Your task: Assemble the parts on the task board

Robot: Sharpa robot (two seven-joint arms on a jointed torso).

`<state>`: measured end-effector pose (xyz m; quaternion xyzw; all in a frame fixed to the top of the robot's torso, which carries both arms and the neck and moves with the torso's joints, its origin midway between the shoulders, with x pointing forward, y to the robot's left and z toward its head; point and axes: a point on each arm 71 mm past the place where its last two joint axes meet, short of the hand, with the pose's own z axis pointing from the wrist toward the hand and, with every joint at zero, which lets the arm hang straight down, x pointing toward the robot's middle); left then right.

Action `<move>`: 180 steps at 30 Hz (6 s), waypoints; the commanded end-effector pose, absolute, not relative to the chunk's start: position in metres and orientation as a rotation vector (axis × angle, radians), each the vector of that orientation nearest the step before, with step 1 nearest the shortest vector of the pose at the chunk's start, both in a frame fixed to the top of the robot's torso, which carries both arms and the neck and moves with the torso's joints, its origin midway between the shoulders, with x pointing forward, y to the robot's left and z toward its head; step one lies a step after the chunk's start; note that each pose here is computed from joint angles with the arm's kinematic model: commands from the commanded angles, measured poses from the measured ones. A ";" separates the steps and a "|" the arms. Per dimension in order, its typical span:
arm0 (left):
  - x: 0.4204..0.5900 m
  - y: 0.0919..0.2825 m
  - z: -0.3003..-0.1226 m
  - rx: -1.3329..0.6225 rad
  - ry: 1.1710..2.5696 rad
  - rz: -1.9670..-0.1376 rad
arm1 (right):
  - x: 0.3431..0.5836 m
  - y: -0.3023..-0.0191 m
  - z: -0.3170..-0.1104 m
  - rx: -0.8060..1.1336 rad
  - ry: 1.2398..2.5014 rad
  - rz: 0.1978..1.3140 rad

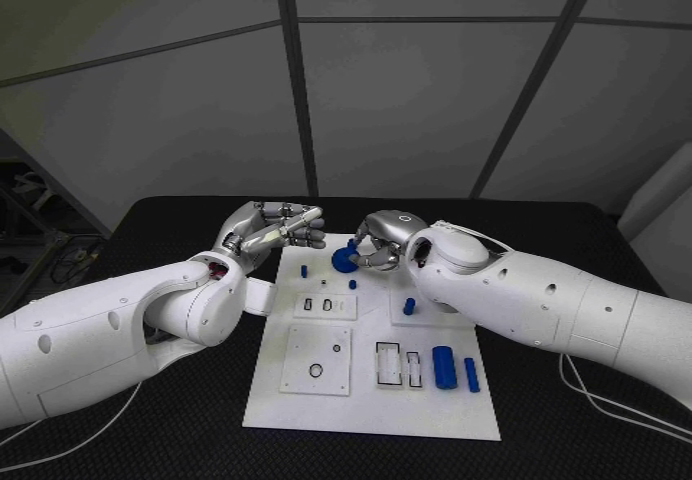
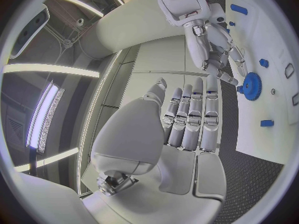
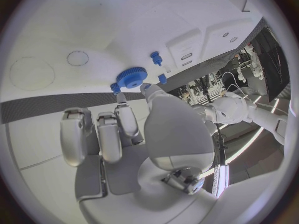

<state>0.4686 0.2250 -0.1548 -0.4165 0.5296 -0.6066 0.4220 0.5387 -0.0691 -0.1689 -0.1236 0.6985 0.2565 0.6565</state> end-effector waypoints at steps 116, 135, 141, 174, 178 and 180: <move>0.476 0.230 -0.158 -1.040 1.317 -1.501 | 0.548 -0.249 -0.206 0.086 1.692 0.680; 0.476 0.230 -0.158 -1.042 1.320 -1.500 | 0.547 -0.244 -0.205 0.101 1.678 0.698; 0.476 0.231 -0.158 -1.043 1.320 -1.498 | 0.545 -0.243 -0.203 0.116 1.650 0.725; 0.477 0.238 -0.159 -1.049 1.316 -1.478 | 0.500 -0.122 -0.170 -0.065 1.630 0.833; 0.477 0.237 -0.159 -1.049 1.315 -1.479 | 0.499 -0.099 -0.169 -0.108 1.633 0.849; 0.478 0.237 -0.159 -1.048 1.315 -1.478 | 0.498 -0.089 -0.169 -0.130 1.635 0.855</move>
